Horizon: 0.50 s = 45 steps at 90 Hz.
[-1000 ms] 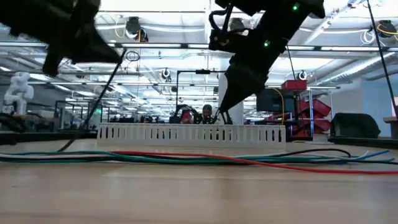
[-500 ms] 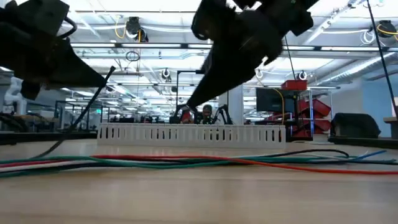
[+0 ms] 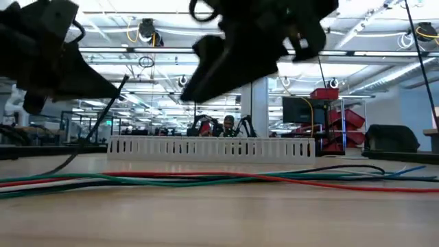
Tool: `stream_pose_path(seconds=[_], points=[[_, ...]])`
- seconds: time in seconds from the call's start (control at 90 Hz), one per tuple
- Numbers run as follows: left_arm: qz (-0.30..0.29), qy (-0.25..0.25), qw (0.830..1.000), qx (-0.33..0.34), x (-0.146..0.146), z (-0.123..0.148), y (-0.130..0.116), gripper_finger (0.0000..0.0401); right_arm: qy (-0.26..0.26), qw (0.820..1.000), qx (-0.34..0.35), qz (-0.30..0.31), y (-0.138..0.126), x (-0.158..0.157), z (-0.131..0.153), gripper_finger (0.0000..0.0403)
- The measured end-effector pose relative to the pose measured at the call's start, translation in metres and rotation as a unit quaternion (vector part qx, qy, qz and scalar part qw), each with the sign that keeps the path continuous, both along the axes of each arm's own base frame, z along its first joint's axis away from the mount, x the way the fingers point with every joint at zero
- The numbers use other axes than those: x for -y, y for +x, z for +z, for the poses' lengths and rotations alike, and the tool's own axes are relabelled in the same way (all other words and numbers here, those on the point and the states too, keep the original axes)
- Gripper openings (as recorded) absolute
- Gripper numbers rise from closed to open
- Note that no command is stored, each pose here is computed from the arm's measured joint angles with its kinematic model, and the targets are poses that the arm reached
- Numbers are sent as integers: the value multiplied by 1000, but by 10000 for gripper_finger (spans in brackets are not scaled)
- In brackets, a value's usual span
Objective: Ziptie cables
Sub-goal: Wrap the cables together using a zip tie
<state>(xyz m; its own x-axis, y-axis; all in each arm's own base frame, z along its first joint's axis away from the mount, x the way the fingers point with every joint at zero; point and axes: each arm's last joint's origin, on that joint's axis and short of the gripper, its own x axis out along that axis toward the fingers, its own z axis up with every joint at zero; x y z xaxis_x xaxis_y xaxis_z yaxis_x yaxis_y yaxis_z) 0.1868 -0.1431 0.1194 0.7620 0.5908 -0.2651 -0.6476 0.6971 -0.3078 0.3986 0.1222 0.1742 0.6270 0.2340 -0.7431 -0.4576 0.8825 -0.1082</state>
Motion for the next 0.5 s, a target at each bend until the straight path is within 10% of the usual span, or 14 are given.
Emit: stream_pose_path(seconds=[0.5], points=[[-1,20,998,-56,-3,-21,3,0,25,998,-35,-42,-10,9,17,197]])
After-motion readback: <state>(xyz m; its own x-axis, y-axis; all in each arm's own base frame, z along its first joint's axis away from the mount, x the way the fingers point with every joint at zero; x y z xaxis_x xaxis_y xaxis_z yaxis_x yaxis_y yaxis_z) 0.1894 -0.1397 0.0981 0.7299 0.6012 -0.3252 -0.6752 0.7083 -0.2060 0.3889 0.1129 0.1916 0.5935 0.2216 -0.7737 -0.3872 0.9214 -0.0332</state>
